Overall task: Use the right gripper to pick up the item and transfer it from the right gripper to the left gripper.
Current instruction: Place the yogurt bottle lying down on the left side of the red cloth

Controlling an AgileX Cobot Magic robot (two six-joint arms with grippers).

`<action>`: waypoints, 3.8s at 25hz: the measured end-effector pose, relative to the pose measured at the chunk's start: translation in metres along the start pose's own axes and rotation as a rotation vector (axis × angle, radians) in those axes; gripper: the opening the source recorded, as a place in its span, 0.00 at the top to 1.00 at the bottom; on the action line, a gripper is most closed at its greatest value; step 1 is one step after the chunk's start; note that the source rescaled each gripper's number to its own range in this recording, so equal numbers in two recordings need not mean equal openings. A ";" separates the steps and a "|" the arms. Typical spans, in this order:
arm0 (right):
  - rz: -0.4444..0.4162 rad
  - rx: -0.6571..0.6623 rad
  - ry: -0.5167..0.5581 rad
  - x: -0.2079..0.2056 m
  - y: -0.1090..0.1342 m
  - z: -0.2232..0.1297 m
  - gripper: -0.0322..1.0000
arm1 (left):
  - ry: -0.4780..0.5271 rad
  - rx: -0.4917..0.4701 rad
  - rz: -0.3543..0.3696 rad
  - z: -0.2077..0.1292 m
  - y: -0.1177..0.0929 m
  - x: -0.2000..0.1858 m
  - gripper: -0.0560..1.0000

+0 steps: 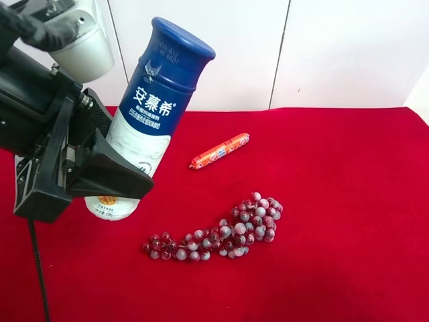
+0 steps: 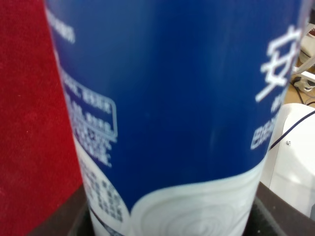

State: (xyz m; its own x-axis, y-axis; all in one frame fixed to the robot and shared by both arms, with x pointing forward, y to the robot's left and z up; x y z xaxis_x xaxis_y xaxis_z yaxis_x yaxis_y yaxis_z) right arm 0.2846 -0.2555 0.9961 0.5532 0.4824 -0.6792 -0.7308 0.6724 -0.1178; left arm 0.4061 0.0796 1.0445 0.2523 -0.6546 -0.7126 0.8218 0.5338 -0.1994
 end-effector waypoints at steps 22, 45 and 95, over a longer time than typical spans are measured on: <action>-0.073 0.128 -0.093 0.012 -0.013 0.011 0.00 | -0.001 -0.002 -0.002 0.000 0.000 0.000 0.88; -0.547 0.461 -0.183 -0.017 -0.045 -0.006 0.00 | -0.107 -0.007 0.041 0.018 0.007 -0.001 0.87; -0.548 0.463 -0.183 -0.017 -0.045 -0.006 0.00 | 0.282 -1.020 0.470 -0.177 0.277 0.022 0.87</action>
State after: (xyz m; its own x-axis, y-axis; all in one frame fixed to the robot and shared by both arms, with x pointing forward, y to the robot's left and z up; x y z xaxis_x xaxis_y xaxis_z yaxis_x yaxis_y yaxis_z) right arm 0.3060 -0.2974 1.0090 0.8777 0.0680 -0.4743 -0.1093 0.9922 -0.0600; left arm 0.5488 0.3082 0.8545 0.1950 -0.2027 -0.9596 -0.1491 0.9609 -0.2333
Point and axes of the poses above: a point on each arm's last joint axis where the gripper is mounted, x pointing out along that axis toward the gripper, y along the wrist's bending axis when the last joint is at zero, z = x × y, the point moved 8 cm from there along x, pointing out along that axis toward the gripper, and after that the axes turned 13 degrees about -x, right-handed, at the moved point
